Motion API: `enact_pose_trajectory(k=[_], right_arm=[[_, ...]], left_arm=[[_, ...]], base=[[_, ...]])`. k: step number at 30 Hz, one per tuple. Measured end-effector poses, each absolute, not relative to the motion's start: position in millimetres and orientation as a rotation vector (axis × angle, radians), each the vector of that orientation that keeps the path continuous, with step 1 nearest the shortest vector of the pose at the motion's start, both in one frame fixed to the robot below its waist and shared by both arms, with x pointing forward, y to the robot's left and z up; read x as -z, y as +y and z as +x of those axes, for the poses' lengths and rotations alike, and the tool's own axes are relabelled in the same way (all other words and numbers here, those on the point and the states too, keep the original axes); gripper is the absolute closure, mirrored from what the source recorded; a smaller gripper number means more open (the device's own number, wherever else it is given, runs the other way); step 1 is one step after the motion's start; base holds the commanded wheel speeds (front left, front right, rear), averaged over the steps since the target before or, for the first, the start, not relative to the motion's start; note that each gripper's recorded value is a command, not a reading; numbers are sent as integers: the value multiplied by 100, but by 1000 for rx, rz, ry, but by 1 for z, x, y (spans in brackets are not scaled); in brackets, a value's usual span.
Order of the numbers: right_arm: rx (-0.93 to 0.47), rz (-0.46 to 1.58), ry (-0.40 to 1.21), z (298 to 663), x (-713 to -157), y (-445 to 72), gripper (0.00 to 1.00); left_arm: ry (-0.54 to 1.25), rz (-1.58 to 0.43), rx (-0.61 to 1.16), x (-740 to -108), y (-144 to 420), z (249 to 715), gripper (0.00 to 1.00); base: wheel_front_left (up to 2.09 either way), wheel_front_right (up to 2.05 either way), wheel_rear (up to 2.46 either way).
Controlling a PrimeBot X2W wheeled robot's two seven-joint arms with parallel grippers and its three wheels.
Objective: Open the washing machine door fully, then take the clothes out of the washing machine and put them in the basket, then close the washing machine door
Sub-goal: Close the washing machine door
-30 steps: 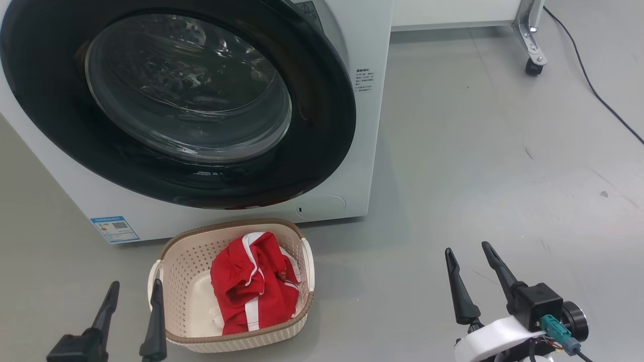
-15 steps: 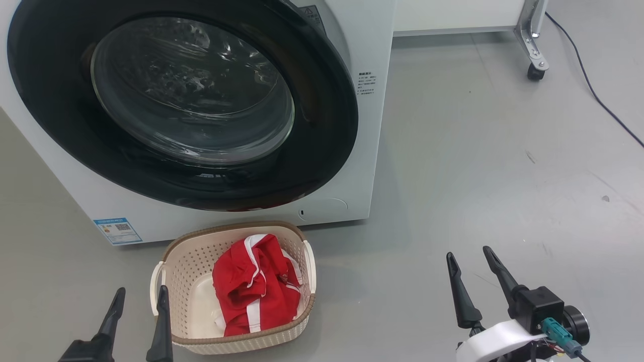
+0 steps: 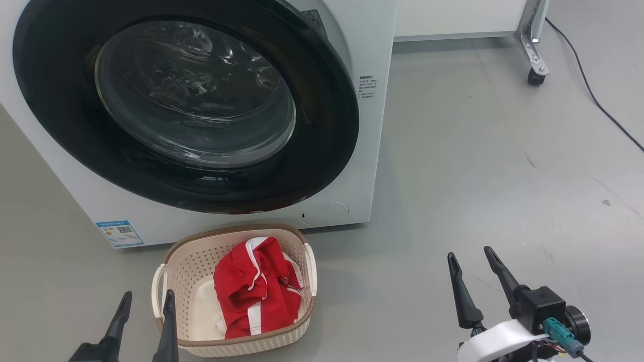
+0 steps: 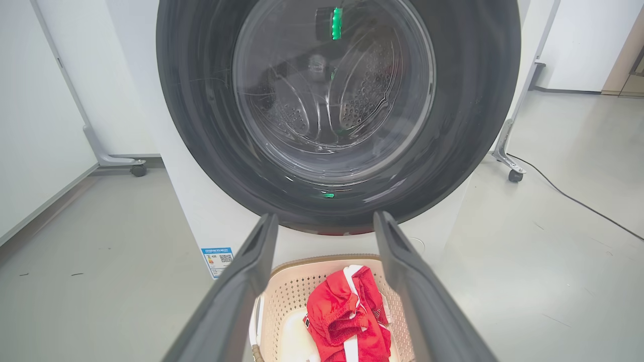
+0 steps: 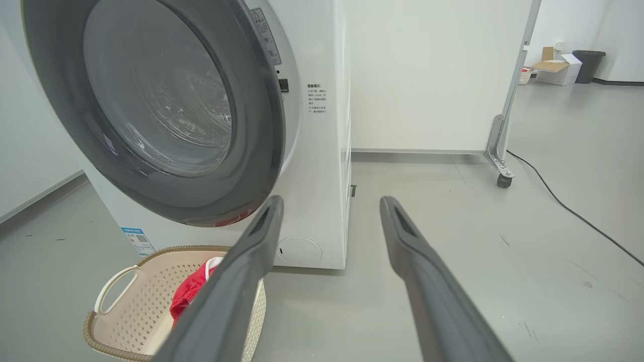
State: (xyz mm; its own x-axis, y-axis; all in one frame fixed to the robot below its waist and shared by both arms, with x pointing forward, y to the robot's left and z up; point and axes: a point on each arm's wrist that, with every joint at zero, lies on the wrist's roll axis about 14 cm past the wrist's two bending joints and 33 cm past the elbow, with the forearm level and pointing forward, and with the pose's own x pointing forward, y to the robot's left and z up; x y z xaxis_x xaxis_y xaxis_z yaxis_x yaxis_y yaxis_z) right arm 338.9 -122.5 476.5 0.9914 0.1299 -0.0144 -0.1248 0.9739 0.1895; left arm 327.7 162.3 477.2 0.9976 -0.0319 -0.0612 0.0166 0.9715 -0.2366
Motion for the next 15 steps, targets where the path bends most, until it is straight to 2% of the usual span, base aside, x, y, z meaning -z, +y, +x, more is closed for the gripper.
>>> enact_pose_trajectory(k=[1,2,15], right_arm=[[-127,190,26,339,-477,-123,13],[-125,191,26,339,-477,-124,100],[-125,201,30,341,-476,-125,100]], left_arm=[[64,-238,25,-477,162,328,0],[64,-237,26,-478,162,328,0],[62,-226,33,-478,159,326,0]], base=[[0,0,0],[0,0,0],[0,0,0]])
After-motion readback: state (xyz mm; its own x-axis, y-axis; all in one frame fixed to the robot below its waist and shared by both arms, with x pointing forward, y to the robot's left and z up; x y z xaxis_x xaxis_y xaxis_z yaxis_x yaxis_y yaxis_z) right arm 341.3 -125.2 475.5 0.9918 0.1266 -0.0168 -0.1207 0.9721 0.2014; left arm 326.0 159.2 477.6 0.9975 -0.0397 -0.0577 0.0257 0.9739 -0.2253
